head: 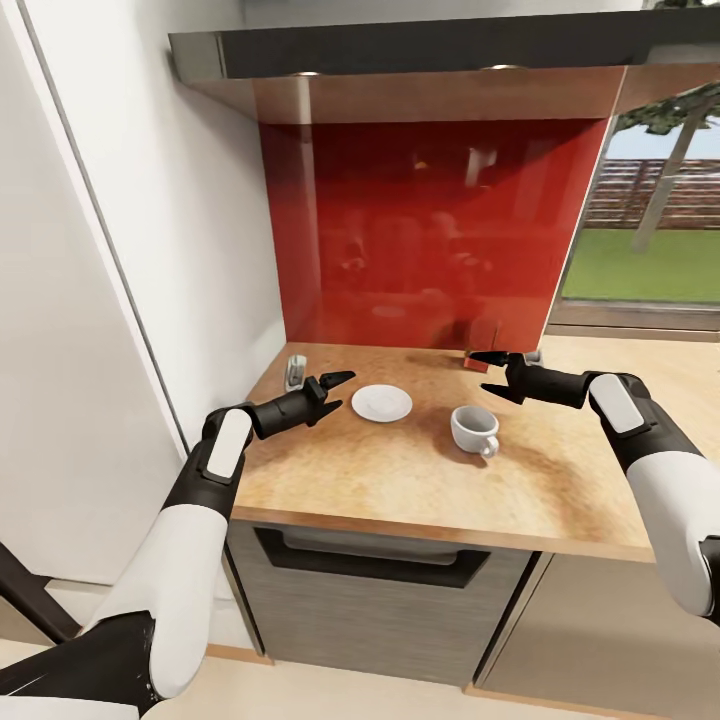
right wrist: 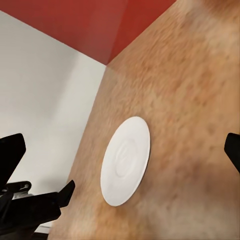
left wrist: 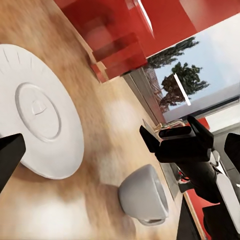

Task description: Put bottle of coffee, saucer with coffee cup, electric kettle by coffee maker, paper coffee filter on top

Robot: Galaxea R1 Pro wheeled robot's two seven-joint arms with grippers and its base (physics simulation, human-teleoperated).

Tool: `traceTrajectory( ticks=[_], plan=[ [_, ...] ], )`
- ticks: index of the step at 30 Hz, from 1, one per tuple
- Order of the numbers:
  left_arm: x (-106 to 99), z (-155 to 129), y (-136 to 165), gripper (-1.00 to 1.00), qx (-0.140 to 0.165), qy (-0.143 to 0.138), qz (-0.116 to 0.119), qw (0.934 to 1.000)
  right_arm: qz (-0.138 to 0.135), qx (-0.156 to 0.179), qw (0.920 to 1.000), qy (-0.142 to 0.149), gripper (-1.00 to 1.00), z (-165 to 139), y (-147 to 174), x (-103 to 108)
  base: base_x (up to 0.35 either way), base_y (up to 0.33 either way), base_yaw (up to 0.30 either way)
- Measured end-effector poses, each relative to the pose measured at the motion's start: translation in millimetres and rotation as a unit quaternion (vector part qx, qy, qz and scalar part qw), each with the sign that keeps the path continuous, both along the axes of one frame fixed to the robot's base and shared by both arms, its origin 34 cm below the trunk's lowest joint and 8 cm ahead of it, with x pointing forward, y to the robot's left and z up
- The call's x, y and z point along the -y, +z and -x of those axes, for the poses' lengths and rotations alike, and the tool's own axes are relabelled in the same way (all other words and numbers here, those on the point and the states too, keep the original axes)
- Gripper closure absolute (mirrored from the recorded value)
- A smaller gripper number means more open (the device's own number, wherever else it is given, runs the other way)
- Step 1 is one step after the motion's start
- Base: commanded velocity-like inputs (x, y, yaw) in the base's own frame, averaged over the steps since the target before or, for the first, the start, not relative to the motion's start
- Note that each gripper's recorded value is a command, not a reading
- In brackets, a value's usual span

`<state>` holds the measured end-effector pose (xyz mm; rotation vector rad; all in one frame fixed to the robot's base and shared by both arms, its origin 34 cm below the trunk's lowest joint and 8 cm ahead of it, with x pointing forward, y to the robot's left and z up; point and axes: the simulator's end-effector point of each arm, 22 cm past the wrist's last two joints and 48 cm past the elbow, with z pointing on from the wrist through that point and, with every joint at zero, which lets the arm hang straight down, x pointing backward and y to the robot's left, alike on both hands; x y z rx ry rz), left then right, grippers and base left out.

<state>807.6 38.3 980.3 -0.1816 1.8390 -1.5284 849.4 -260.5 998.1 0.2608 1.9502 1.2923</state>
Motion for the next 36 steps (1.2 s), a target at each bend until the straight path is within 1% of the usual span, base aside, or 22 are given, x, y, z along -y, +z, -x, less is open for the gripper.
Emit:
traceTrajectory(
  ticks=[6,7,9,14,27,32,36],
  plan=[
    [0.2,0.2,0.0,-1.0,0.0,0.0,0.0,1.0,-0.003,0.003,1.0,0.003,-1.0,0.6,1.8,-1.6,0.002,-0.008,0.0],
    [0.2,0.2,0.0,-1.0,0.0,0.0,0.0,1.0,-0.008,0.007,0.9999,0.009,-1.0,1.9,4.5,-4.2,0.019,-0.031,0.0],
    [0.1,0.2,0.0,-1.0,0.0,0.0,0.0,1.0,-0.008,0.009,0.9998,0.013,-1.0,2.8,5.1,-6.3,0.063,-0.122,0.0],
    [0.0,0.1,0.0,-1.0,0.0,0.0,0.0,1.0,-0.004,0.008,0.9997,0.021,-1.0,4.7,3.0,-11.7,0.042,-0.083,0.0],
    [0.0,0.0,0.4,-1.0,0.0,0.0,0.001,1.0,0.001,0.006,0.9997,0.026,-1.0,5.7,0.1,-14.4,0.004,-0.022,0.0],
    [0.0,0.1,0.2,-1.0,0.0,0.0,0.001,1.0,-0.001,0.006,0.9996,0.029,-1.0,5.7,0.1,-19.6,0.0,-0.003,0.0],
    [0.0,0.1,0.2,-1.0,0.0,0.0,0.001,1.0,-0.004,0.007,0.9993,0.035,-1.0,6.0,0.3,-28.7,0.0,0.0,0.0]
  ],
)
